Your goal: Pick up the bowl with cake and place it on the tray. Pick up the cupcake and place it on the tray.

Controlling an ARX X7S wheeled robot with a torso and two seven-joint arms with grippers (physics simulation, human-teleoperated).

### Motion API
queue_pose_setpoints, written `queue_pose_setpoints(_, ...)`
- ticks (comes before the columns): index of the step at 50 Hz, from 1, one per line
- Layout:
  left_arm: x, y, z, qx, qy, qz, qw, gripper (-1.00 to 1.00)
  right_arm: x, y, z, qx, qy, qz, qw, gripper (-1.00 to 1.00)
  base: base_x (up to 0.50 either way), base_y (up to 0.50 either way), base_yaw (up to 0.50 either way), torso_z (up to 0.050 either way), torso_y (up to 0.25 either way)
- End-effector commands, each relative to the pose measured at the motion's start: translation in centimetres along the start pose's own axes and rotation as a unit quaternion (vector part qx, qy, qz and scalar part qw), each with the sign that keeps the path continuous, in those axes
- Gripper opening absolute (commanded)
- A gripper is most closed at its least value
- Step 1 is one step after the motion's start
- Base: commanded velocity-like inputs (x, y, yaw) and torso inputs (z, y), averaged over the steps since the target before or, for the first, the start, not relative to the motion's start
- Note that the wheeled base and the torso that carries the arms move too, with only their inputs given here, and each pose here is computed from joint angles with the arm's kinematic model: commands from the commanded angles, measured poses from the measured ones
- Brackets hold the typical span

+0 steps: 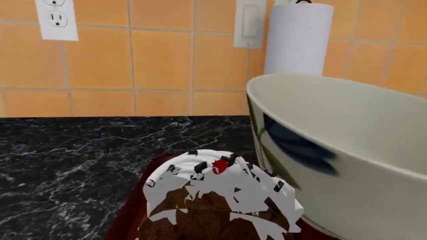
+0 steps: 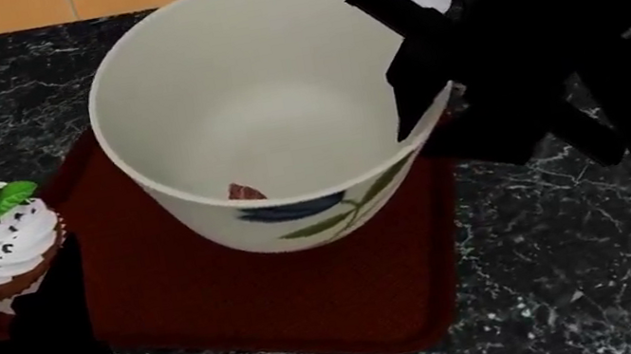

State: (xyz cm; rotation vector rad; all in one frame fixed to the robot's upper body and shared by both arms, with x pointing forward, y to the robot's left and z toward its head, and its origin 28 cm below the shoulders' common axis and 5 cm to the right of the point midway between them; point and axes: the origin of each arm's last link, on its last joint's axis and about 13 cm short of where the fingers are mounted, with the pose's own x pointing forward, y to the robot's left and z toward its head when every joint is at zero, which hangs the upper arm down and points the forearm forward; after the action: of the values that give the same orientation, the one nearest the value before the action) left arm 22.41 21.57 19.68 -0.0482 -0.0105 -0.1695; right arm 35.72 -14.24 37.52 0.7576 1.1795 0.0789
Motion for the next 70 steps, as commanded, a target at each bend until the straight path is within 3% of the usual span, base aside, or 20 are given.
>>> queue_pose_setpoints(1,0.4,0.3,0.3,-0.031,-0.009,-0.006,0.999,-1.00,-0.7,0.2,0.5,0.029,-0.005,0.058,0.998,-1.00,0.00,0.00,0.00,0.000,0.000)
queue_pose_setpoints(16,0.6,0.3,0.0,-0.032,-0.008,-0.006,0.999,-1.00,-0.6,0.0,0.8,0.047,-0.018,0.040,0.998,-1.00,0.00,0.00,0.00,0.000,0.000)
queue_pose_setpoints(41,0.7,0.3,-0.3,-0.033,-0.004,-0.007,0.999,-1.00,1.0,-1.3,1.0,0.067,0.011,0.051,0.996,-1.00,0.00,0.00,0.00,0.000,0.000)
queue_pose_setpoints(70,0.6,0.4,-0.3,-0.034,-0.006,-0.006,0.999,-1.00,1.7,-1.9,1.3,0.095,0.029,0.018,0.995,-1.00,0.00,0.00,0.00,0.000,0.001)
